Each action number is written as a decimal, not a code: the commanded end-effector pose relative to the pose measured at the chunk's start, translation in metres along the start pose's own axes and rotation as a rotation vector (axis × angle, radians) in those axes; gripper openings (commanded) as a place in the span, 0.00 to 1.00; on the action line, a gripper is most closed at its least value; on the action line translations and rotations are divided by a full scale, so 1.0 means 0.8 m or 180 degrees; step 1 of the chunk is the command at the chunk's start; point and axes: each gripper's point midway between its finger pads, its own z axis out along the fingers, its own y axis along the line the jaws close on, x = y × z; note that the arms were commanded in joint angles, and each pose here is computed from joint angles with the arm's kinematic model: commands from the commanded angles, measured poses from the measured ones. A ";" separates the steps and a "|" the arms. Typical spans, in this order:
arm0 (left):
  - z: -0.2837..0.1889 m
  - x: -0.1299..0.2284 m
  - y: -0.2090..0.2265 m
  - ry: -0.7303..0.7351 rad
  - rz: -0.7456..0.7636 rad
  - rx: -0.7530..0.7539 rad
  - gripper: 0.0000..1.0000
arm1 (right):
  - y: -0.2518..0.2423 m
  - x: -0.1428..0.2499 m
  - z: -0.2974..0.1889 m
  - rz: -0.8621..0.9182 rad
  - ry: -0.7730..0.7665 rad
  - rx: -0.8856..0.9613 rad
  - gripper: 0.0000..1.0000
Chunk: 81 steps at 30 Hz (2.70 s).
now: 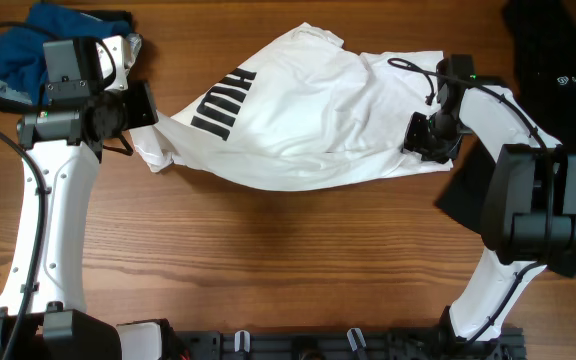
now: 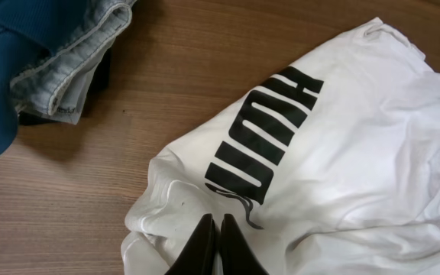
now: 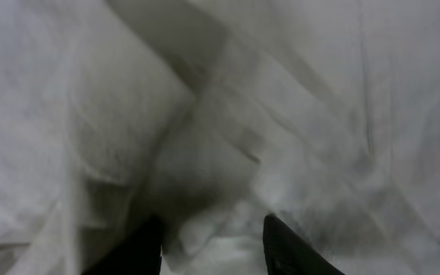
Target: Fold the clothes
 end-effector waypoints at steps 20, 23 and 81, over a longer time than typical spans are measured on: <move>-0.023 -0.025 -0.007 -0.0286 0.0023 0.0020 0.04 | 0.031 -0.059 -0.110 -0.0015 -0.0662 -0.0412 0.04; -0.078 -0.048 -0.013 -0.0670 0.0073 -0.0014 0.04 | 0.017 -0.072 -0.220 -0.0007 -0.1099 -0.0486 0.04; 0.147 0.146 0.052 0.1014 0.0338 0.0062 0.84 | -0.002 -0.067 -0.232 -0.0236 -0.0908 -0.0384 0.04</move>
